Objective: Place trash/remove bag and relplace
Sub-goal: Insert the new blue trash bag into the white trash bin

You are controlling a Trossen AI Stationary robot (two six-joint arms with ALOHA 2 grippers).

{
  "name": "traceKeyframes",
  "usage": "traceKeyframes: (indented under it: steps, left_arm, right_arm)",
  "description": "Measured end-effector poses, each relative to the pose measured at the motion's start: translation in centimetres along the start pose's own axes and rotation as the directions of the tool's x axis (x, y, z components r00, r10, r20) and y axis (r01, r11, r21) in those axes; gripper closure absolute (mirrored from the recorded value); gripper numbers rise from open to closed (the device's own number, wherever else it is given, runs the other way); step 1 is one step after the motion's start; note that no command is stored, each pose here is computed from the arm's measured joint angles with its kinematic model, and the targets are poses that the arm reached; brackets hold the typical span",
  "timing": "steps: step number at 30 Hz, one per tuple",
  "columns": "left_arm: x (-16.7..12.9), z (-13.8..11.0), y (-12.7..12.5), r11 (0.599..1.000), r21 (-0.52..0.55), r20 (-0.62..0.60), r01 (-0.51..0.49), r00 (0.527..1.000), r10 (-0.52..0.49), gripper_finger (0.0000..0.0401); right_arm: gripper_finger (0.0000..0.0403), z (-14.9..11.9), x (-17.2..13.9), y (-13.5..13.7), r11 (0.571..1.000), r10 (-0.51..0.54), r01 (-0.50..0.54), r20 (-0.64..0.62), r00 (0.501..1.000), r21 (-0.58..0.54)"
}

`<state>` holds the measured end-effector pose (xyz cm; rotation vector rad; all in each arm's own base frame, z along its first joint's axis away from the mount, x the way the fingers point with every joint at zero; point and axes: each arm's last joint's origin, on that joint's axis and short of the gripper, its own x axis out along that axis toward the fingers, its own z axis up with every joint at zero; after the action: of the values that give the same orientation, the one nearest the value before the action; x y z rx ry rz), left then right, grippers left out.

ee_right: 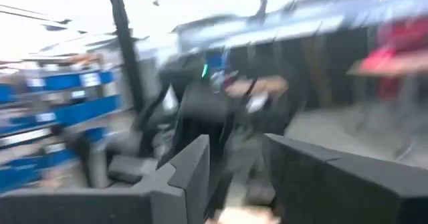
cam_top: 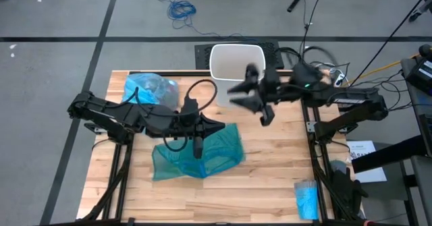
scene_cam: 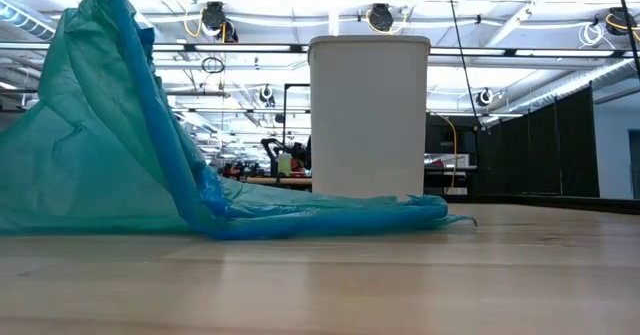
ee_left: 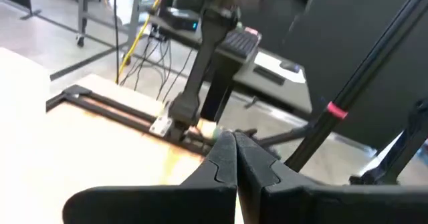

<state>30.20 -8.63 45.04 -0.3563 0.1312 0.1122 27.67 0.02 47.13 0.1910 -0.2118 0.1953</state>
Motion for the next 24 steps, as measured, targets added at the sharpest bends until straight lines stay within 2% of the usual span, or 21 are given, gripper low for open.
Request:
traceKeyframes:
  steps: [2, 3, 4, 6, 7, 8, 9, 12, 14, 24]
  left_arm:
    - [0.0, -0.3, 0.1, 1.0, 0.002, -0.033, 0.005, 0.999, -0.005, 0.0401]
    - [0.0, -0.4, 0.1, 1.0, -0.009, -0.045, 0.014, 0.999, -0.014, 0.0401]
    - [0.0, -0.4, 0.1, 1.0, -0.011, -0.054, 0.021, 0.998, -0.021, 0.0401]
    - [0.0, -0.5, 0.1, 1.0, -0.008, -0.064, 0.027, 0.998, -0.028, 0.0401]
    - [0.0, -0.5, 0.1, 1.0, -0.009, -0.063, 0.028, 0.998, -0.028, 0.0401]
    - [0.0, -0.5, 0.0, 1.0, -0.011, -0.061, 0.029, 0.998, -0.029, 0.0401]
    - [0.0, -0.5, 0.0, 1.0, -0.011, -0.061, 0.029, 0.998, -0.029, 0.0401]
    - [0.0, -0.5, 0.1, 1.0, -0.008, -0.068, 0.025, 0.997, -0.025, 0.0401]
    - [0.0, -0.6, 0.1, 1.0, -0.007, -0.07, 0.025, 0.997, -0.025, 0.0401]
    - [0.0, -0.6, 0.1, 1.0, -0.006, -0.07, 0.025, 0.997, -0.025, 0.0401]
  right_arm:
    - [0.0271, 1.6, -0.3, 0.1, 0.991, -0.088, 0.093, 0.056, 0.995, -0.095]
    - [0.0271, 2.1, -0.4, -0.2, 0.975, -0.17, 0.179, 0.075, 0.983, -0.131]
    - [0.0271, 2.4, -0.6, -0.6, 0.944, -0.283, 0.293, 0.087, 0.955, -0.15]
    - [0.0271, 2.6, -1.2, -2.0, 0.841, -0.513, 0.516, 0.067, 0.856, -0.162]
    - [0.0271, 2.5, -1.5, -2.7, 0.803, -0.575, 0.574, 0.042, 0.817, -0.163]
    - [0.0271, 2.3, -1.7, -3.5, 0.786, -0.604, 0.598, 0.011, 0.797, -0.157]
    - [0.0271, 2.1, -1.9, -4.1, 0.789, -0.605, 0.596, -0.019, 0.796, -0.147]
    - [0.0271, 1.9, -2.1, -4.7, 0.843, -0.536, 0.528, -0.078, 0.841, -0.097]
    - [0.0271, 1.8, -1.9, -4.7, 0.863, -0.505, 0.498, -0.093, 0.858, -0.085]
    - [0.0271, 1.4, -1.5, -4.6, 0.868, -0.495, 0.488, -0.102, 0.863, -0.086]
